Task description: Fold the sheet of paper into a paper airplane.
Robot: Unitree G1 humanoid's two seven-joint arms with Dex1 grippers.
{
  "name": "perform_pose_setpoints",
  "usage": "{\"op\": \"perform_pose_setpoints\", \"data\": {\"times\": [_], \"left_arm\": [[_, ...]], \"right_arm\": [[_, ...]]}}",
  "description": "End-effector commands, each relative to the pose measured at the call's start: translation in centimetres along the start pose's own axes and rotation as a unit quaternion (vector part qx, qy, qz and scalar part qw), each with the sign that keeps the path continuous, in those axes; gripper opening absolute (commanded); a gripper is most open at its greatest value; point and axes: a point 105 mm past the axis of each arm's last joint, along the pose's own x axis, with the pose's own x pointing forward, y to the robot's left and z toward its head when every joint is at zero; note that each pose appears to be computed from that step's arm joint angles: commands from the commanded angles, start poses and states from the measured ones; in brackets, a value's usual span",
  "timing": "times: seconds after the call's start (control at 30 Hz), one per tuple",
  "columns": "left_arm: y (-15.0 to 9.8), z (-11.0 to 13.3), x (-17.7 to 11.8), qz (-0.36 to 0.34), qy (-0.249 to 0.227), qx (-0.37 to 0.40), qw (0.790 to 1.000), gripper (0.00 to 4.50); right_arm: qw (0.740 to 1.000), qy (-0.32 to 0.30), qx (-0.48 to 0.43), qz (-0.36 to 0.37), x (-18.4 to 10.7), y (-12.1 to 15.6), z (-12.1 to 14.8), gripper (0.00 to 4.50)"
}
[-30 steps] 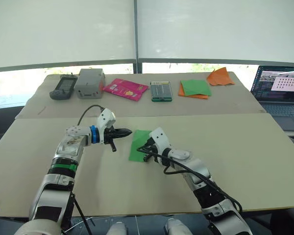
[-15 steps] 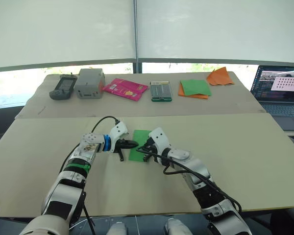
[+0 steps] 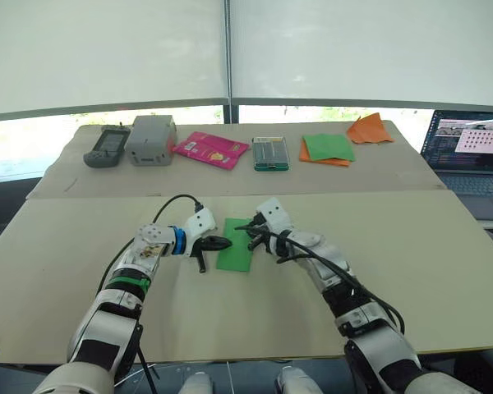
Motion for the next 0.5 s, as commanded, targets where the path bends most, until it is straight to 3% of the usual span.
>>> {"op": "perform_pose_setpoints", "data": {"times": [0.03,0.5], "left_arm": [[-0.9,-1.3,0.1,-0.016,0.028,-0.004,0.999,0.00],[-0.8,-1.3,-0.2,-0.010,0.029,-0.006,1.000,0.00]], "right_arm": [[1.000,0.001,-0.001,-0.011,0.2,-1.2,-0.1,0.02],[1.000,0.000,-0.006,0.000,1.7,-0.9,0.3,0.02]]}}
